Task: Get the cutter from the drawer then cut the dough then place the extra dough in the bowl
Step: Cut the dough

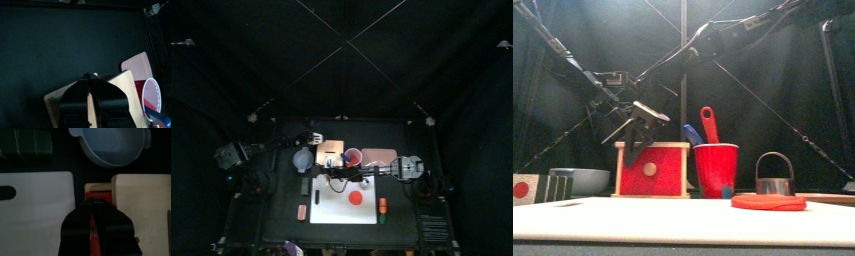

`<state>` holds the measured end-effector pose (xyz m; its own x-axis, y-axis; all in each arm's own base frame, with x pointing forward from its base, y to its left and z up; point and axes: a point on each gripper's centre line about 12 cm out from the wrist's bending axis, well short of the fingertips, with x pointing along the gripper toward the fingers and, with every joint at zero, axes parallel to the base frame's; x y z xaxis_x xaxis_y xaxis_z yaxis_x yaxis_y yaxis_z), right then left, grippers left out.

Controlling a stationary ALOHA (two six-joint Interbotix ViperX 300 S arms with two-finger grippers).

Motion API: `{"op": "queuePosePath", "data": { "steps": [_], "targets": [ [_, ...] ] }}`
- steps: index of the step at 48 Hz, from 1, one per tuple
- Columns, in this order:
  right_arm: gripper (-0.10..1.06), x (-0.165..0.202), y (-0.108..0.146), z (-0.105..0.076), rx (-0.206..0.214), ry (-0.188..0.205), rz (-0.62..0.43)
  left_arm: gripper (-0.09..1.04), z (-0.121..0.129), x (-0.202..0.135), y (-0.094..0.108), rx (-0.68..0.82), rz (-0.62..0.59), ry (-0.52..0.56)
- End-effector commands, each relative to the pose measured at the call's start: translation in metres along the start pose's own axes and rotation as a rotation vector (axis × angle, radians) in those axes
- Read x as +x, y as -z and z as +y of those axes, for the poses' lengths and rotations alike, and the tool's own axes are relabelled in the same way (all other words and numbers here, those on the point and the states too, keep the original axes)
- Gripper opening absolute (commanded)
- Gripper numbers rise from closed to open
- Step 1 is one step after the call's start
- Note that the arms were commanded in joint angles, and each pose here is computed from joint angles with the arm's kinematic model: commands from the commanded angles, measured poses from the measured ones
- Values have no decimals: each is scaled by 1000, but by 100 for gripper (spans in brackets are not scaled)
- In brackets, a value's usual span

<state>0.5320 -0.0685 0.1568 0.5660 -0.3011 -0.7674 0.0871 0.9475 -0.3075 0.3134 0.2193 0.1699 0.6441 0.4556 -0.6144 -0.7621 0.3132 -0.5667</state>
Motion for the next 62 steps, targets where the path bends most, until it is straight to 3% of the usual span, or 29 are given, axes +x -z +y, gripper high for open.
{"op": "queuePosePath", "data": {
  "steps": [1,6,22,31,37,49,62],
  "targets": [
    [38,-14,-18,-15,21,18,-59,37,-4,-3,-7,-2,-23,12],
    [38,-20,-23,-10,16,13,-75,37,-4,-5,-10,-3,-37,15],
    [39,-83,-49,43,-46,-60,-191,37,-8,-37,-26,76,-181,59],
    [39,-116,-40,59,-59,-106,-225,37,-11,-70,-28,174,-258,107],
    [38,-136,-27,62,-34,-154,-245,37,-12,-92,-22,273,-288,140],
    [39,-163,5,64,43,-257,-339,37,-25,-126,11,471,-311,258],
    [38,-190,41,59,119,-327,-446,37,-36,-156,49,593,-311,408]
  ]
}}
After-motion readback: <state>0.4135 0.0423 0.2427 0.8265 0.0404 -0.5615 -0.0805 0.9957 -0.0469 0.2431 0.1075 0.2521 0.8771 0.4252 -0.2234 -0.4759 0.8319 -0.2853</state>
